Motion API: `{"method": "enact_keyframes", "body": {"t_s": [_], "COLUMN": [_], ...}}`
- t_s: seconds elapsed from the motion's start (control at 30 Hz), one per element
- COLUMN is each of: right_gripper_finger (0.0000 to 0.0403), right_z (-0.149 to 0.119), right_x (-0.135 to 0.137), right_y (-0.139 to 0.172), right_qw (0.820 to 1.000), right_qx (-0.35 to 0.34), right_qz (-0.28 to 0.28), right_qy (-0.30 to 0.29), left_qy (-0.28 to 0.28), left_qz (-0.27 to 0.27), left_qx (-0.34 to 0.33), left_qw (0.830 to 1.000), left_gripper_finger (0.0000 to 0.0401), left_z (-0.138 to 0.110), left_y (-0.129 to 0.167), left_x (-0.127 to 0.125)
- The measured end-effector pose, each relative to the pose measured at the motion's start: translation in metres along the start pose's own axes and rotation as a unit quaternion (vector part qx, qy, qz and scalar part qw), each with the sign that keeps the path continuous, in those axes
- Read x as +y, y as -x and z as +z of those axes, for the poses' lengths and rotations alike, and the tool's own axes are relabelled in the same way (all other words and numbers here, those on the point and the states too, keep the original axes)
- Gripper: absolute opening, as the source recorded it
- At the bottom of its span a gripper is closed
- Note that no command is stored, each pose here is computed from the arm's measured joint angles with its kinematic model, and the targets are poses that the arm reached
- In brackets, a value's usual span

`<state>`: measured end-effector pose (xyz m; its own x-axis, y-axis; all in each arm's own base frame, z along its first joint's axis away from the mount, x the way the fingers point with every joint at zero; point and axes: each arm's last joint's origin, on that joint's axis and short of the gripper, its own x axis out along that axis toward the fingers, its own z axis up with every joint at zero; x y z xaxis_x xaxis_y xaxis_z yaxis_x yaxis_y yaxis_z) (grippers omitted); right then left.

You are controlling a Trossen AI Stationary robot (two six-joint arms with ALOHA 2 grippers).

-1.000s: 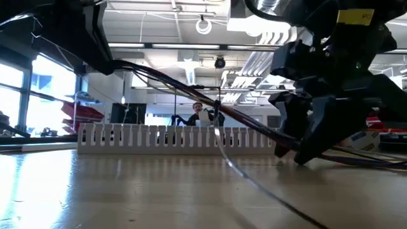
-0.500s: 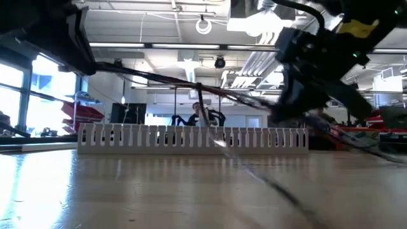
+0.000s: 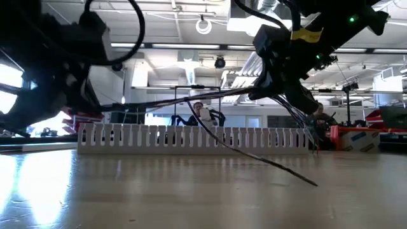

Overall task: Ziptie cables
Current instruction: Put the ziptied cable wires into the white cable duct

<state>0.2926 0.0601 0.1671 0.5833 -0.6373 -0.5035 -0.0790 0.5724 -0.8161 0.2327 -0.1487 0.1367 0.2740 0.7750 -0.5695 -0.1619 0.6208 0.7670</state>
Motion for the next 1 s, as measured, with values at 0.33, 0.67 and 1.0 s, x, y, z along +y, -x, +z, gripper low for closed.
{"method": "enact_keyframes", "body": {"t_s": [0.33,0.67,1.0], "right_gripper_finger": [0.0000,0.0000,0.0000], "right_z": [-0.002,-0.002,-0.007], "right_x": [-0.001,0.000,-0.005], "right_y": [-0.004,-0.005,-0.016], "right_qw": [1.000,0.999,0.998], "right_qx": [-0.006,-0.015,-0.002], "right_qz": [0.025,0.050,0.065], "right_qy": [-0.002,-0.007,-0.022], "left_qy": [-0.003,-0.007,0.108], "left_qz": [-0.013,-0.050,-0.086], "left_qx": [0.054,0.078,-0.038], "left_qw": [0.998,0.996,0.990], "left_gripper_finger": [0.0049,0.0136,0.0141], "left_z": [-0.007,0.004,0.021], "left_y": [-0.027,-0.009,0.015], "left_x": [0.002,0.028,0.062]}}
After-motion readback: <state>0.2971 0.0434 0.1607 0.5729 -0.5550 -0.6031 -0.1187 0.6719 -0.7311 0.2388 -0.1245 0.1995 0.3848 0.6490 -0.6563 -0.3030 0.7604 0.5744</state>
